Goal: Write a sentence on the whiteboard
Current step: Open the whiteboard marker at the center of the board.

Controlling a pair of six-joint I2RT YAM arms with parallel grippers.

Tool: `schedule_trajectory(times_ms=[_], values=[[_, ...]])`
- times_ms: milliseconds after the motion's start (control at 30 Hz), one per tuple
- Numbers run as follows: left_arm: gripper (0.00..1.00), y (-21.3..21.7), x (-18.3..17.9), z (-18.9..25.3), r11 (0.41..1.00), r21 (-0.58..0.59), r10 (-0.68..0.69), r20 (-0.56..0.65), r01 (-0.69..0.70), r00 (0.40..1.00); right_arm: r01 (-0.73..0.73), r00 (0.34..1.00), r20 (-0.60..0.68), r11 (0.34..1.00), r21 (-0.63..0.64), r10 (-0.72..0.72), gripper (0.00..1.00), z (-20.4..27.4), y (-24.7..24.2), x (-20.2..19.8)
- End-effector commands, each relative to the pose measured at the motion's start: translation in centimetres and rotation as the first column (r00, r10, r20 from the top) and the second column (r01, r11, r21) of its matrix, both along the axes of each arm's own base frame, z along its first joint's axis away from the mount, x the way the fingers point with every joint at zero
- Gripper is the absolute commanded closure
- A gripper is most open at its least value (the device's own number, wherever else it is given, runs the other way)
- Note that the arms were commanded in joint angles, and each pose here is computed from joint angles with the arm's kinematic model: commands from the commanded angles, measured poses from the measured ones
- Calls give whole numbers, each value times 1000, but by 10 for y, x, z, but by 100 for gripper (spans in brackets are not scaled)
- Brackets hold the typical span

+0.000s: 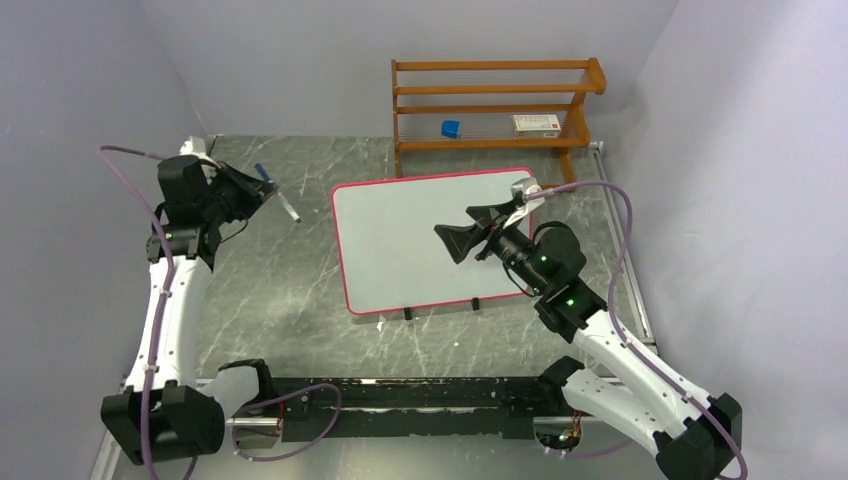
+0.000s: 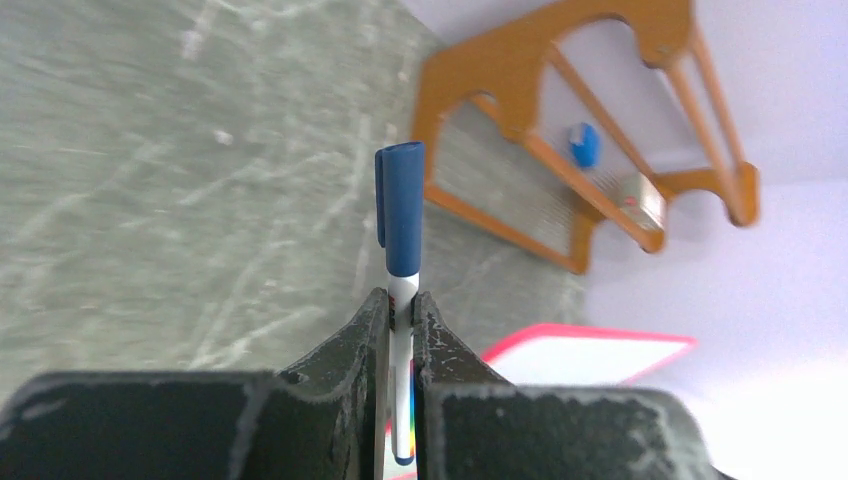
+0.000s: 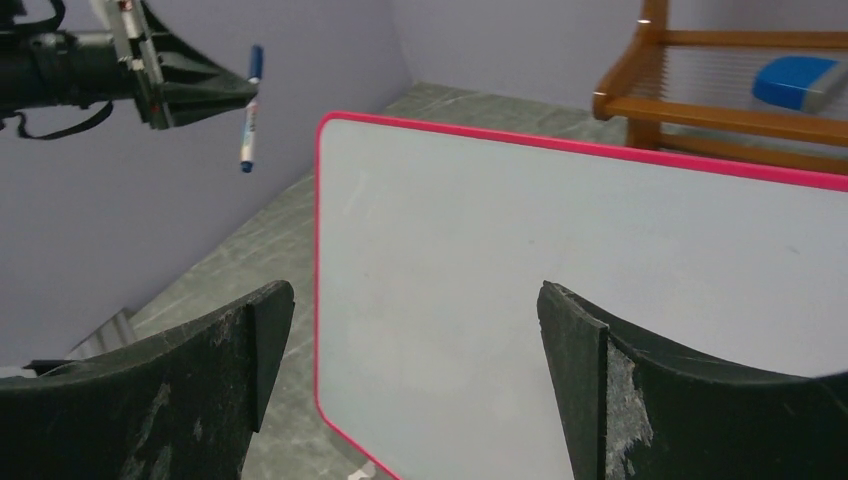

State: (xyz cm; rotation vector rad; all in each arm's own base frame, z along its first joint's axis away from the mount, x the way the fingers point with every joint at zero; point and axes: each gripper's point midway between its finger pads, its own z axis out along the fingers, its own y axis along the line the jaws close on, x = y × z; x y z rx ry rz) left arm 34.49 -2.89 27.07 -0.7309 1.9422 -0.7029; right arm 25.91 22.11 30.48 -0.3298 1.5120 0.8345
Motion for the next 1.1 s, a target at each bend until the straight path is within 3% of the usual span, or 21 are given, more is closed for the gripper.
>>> schedule_trajectory(times_ms=[0,200,467,733,1067], values=[[95,-65,1,60,981,-139,-116,157,138,981,-59,991,124,997,44,54,4,39,18,-7],[95,-138,-11,92,948,-243,-146,245,207,959,-83,982,176,995,55,72,4,56,35,-9],[95,-186,-30,108,891,-369,-158,297,266,942,-110,970,231,986,128,79,6,79,53,-14],[95,-225,-49,113,854,-424,-158,338,300,928,-35,974,226,984,175,-5,15,85,68,-2],[95,-242,-61,113,837,-455,-152,342,305,927,-14,978,207,991,133,-14,35,70,86,4]])
